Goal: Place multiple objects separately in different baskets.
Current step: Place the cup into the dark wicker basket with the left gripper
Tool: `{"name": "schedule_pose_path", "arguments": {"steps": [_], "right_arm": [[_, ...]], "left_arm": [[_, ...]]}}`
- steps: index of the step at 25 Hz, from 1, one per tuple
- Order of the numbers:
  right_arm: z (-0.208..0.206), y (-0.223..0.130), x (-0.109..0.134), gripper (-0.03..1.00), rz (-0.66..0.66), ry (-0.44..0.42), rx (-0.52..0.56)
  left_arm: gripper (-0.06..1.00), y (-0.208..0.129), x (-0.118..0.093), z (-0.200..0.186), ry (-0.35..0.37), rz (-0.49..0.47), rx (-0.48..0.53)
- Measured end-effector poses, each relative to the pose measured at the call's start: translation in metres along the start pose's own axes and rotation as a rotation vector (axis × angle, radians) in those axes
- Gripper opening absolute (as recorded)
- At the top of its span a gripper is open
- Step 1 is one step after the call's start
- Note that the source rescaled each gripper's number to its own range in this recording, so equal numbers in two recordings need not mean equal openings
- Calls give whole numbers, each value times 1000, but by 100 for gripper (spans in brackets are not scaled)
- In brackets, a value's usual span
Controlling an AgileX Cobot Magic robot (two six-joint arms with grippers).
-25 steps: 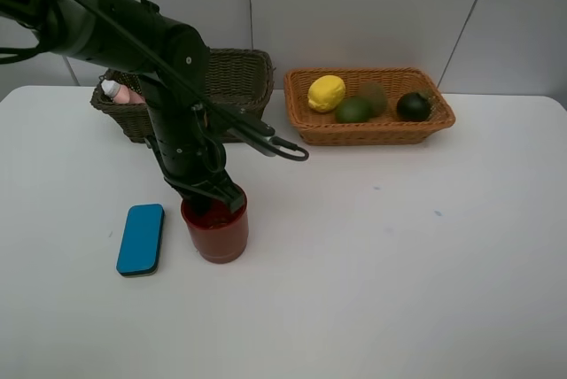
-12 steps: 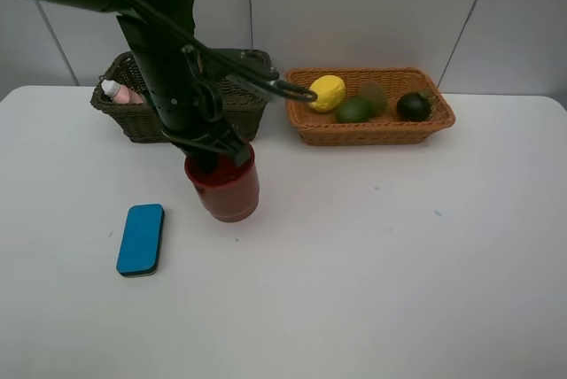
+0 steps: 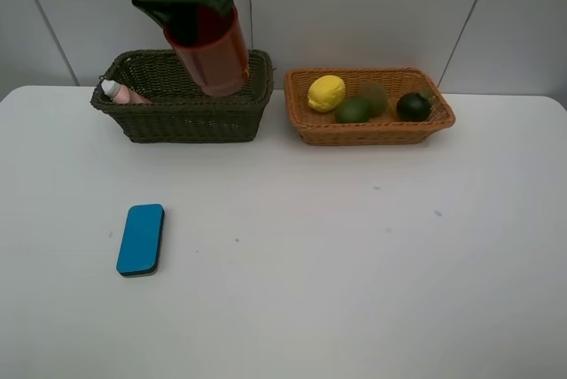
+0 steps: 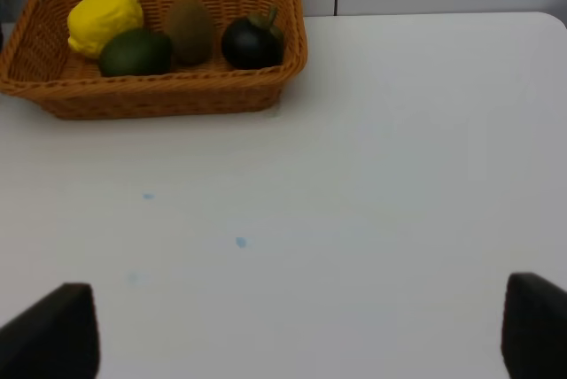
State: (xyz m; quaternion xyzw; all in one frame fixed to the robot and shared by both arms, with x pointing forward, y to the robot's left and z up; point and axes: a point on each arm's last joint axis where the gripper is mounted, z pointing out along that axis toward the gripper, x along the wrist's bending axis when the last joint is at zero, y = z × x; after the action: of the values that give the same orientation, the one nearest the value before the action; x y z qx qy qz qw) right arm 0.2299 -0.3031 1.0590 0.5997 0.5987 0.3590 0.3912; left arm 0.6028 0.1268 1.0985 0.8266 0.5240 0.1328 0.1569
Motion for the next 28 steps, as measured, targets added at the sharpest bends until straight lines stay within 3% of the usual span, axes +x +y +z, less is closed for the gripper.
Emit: {"name": "schedule_pose_path", "arguments": {"steps": [6, 13, 19, 28], "right_arm": [[0, 0, 0, 100, 0, 0, 0], [0, 0, 0, 100, 0, 0, 0], [0, 0, 0, 100, 0, 0, 0], [0, 0, 0, 100, 0, 0, 0]], "left_arm": [[0, 18, 38, -4, 42, -128, -24], [0, 31, 70, 23, 73, -231, -13], [0, 30, 87, 56, 90, -318, 44], [0, 23, 98, 104, 98, -368, 136]]}}
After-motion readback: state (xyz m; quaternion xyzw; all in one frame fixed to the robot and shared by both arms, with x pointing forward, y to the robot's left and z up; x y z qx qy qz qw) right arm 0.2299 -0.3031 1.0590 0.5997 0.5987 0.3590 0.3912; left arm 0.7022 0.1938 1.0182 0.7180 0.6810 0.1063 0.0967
